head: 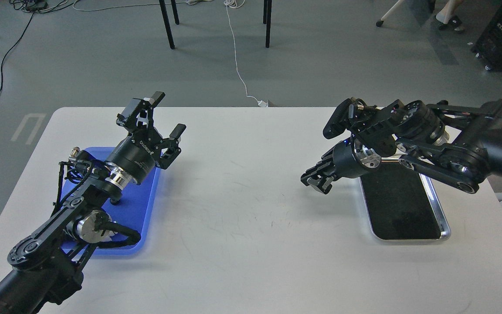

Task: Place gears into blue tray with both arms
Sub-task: 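Carry the second gear with the right gripper toward the table center, then release the gear on the table and retract the right arm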

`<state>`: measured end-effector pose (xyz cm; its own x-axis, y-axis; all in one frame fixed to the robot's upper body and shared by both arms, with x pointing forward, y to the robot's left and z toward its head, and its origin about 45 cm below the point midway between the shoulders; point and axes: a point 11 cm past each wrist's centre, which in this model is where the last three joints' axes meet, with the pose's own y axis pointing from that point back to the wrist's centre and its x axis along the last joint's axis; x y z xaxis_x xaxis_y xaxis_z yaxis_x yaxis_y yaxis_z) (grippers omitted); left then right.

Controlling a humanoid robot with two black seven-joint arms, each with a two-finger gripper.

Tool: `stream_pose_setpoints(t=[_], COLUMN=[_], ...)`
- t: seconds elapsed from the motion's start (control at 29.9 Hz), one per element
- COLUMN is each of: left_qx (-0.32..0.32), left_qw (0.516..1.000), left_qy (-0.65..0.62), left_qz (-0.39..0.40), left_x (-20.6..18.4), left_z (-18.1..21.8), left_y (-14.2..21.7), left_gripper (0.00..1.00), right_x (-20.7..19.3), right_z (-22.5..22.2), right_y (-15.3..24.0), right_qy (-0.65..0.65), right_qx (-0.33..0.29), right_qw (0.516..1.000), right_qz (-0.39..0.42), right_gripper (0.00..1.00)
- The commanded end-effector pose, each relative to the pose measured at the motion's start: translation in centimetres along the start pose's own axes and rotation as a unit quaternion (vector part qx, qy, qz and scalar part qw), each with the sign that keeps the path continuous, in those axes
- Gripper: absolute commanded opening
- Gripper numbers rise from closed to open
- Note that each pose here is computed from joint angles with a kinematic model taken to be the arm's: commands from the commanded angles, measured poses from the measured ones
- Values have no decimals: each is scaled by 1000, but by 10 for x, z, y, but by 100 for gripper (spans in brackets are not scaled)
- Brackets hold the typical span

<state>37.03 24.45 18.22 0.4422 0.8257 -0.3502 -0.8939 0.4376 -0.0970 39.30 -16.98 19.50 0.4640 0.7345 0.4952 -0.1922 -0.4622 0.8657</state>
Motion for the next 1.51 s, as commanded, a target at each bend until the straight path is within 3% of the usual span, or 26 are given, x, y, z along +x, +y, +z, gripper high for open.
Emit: stream_pose_setpoints(t=[0.0, 0.37, 0.8, 1.07, 1.24, 1.4, 1.47], left_qx=[3, 1, 0, -1, 1, 2, 2], left_qw=[1000, 1000, 1000, 1000, 1000, 1000, 1000], left_qy=[-3, -16, -16, -16, -15, -14, -14], left_qz=[3, 13, 22, 20, 21, 22, 22], left_x=[3, 16, 22, 21, 21, 21, 21], left_z=[0, 10, 11, 11, 9, 9, 9], left_y=[3, 9, 14, 14, 16, 17, 17], left_gripper=[98, 98, 98, 98, 98, 98, 98], right_x=[15, 34, 33, 32, 33, 35, 37], right_z=[-14, -52, -70, -66, -64, -63, -61], right_y=[-19, -66, -79, -79, -78, -78, -75], right_qy=[13, 46, 44, 42, 40, 16, 3], right_qx=[13, 39, 63, 57, 53, 60, 63], right_qw=[1000, 998, 997, 997, 997, 998, 998], right_qz=[-1, -24, -32, -33, -33, -24, -17], right_gripper=[14, 14, 15, 22, 34, 68, 75])
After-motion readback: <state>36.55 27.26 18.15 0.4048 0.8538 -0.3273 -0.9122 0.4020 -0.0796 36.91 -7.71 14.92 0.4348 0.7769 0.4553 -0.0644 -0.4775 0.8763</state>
